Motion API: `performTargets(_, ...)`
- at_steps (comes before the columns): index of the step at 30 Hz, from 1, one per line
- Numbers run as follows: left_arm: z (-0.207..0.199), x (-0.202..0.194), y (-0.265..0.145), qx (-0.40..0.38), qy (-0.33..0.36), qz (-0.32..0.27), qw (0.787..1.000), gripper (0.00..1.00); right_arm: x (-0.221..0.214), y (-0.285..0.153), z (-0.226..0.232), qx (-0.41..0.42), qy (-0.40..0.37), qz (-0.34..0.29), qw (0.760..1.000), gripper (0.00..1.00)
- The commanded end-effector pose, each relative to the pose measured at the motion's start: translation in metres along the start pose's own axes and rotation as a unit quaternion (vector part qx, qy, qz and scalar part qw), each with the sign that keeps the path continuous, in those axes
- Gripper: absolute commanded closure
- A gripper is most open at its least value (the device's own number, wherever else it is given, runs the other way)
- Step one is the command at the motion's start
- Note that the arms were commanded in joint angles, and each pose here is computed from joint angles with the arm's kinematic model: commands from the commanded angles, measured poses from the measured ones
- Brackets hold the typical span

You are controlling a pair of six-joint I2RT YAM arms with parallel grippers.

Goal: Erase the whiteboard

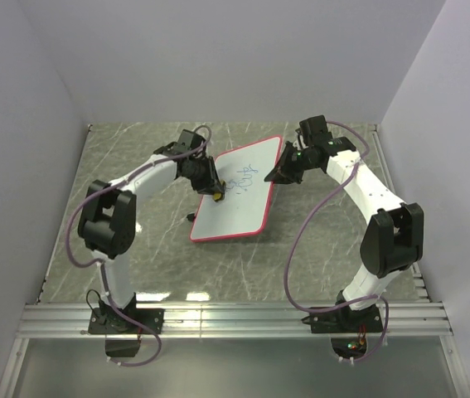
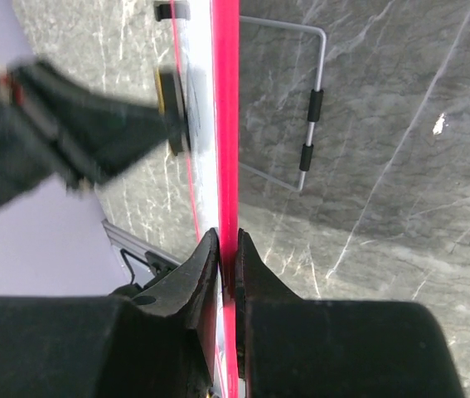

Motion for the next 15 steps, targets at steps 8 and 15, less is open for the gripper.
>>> performTargets(8,-0.028,-0.023,0.016,0.044,0.062,0.059,0.995,1.0,0.006,-0.025,0.017,0.005,-0.035,-0.036,0.999,1.0)
performTargets(15,-0.107,-0.081,0.001,-0.075,0.122,0.15,0.978,1.0,0.007,-0.021,0.017,0.004,-0.034,-0.033,0.999,1.0)
Point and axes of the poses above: each gripper's point midway between its finger pads, its own y axis out along the fingers, its own z axis along the line the jaws close on, x = y × z, the point moved 4 cm from there along -y, back along the fingers, and after that the axes turned 13 degrees about -y, right-handed, at the moved point
